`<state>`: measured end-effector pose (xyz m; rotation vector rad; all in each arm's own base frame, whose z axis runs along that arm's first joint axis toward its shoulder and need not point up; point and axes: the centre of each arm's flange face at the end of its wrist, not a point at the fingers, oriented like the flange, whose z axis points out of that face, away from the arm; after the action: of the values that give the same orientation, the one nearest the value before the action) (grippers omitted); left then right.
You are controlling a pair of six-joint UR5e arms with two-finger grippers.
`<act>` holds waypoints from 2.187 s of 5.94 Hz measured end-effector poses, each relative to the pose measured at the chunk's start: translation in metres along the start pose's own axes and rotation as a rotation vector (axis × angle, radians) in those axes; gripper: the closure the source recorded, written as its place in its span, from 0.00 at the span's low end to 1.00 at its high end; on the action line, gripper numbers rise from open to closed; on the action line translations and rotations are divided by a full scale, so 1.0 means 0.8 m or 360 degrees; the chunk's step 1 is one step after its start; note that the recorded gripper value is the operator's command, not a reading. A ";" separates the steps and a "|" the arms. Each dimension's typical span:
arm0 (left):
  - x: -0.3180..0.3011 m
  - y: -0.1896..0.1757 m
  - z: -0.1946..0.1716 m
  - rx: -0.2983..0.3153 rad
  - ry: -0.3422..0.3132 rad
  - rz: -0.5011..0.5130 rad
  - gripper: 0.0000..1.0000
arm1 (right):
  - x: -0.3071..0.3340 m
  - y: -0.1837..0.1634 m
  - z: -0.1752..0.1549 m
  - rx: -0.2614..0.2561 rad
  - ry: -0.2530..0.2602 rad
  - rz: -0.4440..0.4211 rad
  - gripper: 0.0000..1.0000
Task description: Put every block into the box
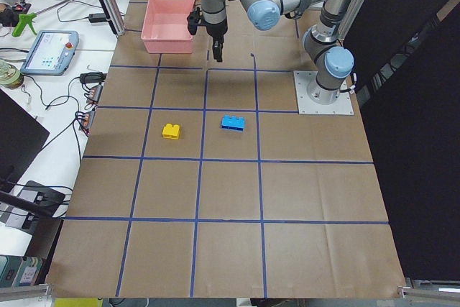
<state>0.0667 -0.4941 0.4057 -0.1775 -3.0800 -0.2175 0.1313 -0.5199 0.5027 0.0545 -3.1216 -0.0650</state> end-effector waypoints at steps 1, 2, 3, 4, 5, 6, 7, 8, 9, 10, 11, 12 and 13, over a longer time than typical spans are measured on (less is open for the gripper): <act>-0.048 0.003 0.028 -0.0042 -0.0005 0.0096 0.01 | 0.012 -0.003 -0.001 0.0000 -0.0003 0.0013 0.01; -0.096 0.004 0.063 -0.0006 -0.0026 0.0171 0.01 | 0.031 -0.007 -0.002 0.0001 -0.0005 0.0019 0.01; -0.136 0.004 0.112 0.0051 -0.0066 0.0200 0.01 | 0.050 -0.009 -0.002 0.0001 -0.0006 0.0019 0.01; -0.159 0.007 0.160 0.0071 -0.0074 0.0189 0.01 | 0.074 -0.011 -0.003 0.0002 -0.0005 0.0024 0.01; -0.171 0.009 0.191 0.0076 -0.0072 0.0177 0.01 | 0.112 -0.011 -0.005 0.0001 0.0000 0.0079 0.01; -0.176 0.011 0.213 0.0078 -0.0070 0.0172 0.01 | 0.172 -0.007 -0.007 0.0002 0.0007 0.0210 0.01; -0.176 0.012 0.231 0.0077 -0.0063 0.0169 0.01 | 0.249 0.003 -0.005 -0.0008 -0.0001 0.0388 0.01; -0.172 0.012 0.247 0.0077 -0.0025 0.0169 0.01 | 0.312 0.017 0.003 -0.0024 -0.0022 0.0516 0.02; -0.169 0.013 0.262 0.0072 0.0017 0.0170 0.01 | 0.351 0.031 0.018 -0.0049 -0.0043 0.0573 0.02; -0.168 0.013 0.273 0.0054 0.0038 0.0173 0.01 | 0.371 0.042 0.038 -0.0081 -0.0058 0.0604 0.02; -0.170 0.012 0.286 0.0030 0.0047 0.0175 0.02 | 0.387 0.054 0.063 -0.0122 -0.0076 0.0639 0.02; -0.171 0.011 0.296 0.0007 0.0045 0.0172 0.30 | 0.404 0.065 0.096 -0.0149 -0.0093 0.0663 0.01; -0.170 0.013 0.298 -0.0003 0.0038 0.0168 0.63 | 0.412 0.072 0.137 -0.0132 -0.0086 0.0666 0.01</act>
<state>0.1930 -0.4647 0.1635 -0.3336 -3.0361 -0.2160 -0.2022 -0.4691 0.4019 -0.6065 -3.1021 -0.1902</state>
